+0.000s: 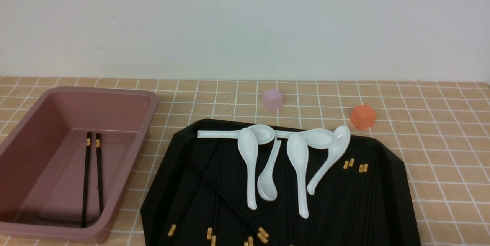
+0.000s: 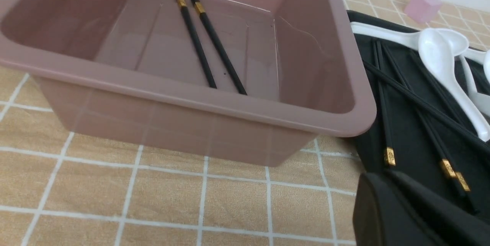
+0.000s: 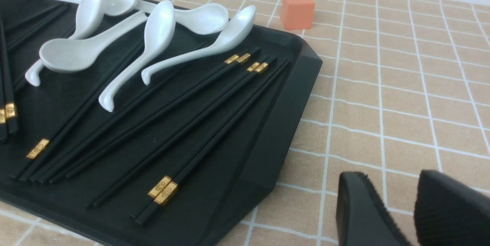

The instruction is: On brown tablecloth take chopsticks from black tray and put them in box.

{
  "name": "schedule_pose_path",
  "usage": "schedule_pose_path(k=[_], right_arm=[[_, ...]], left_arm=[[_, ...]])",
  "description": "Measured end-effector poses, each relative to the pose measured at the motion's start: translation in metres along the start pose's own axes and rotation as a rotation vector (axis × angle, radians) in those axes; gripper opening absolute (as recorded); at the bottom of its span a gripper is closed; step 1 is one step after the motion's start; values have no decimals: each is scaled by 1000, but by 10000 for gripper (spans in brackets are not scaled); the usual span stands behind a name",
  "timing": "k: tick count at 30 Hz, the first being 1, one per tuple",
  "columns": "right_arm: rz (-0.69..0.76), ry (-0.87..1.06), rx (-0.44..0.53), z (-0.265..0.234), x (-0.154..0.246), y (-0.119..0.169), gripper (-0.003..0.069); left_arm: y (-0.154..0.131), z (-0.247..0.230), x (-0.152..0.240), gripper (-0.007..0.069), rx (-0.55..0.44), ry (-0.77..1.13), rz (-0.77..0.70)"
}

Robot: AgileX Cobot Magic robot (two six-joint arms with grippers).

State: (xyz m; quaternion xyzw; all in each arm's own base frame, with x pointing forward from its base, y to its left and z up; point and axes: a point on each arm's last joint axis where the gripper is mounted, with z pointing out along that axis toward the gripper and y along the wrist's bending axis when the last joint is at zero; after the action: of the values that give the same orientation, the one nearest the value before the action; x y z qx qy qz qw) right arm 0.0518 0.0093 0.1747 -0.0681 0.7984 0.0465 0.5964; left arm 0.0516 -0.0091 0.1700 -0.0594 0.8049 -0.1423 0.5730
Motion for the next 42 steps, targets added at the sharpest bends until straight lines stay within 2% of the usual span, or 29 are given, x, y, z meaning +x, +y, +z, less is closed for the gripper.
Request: schedule_pose_path(k=[42], right_arm=[[0, 0, 0, 0, 0, 0, 240]], left_arm=[[0, 0, 0, 32, -2, 2, 4]])
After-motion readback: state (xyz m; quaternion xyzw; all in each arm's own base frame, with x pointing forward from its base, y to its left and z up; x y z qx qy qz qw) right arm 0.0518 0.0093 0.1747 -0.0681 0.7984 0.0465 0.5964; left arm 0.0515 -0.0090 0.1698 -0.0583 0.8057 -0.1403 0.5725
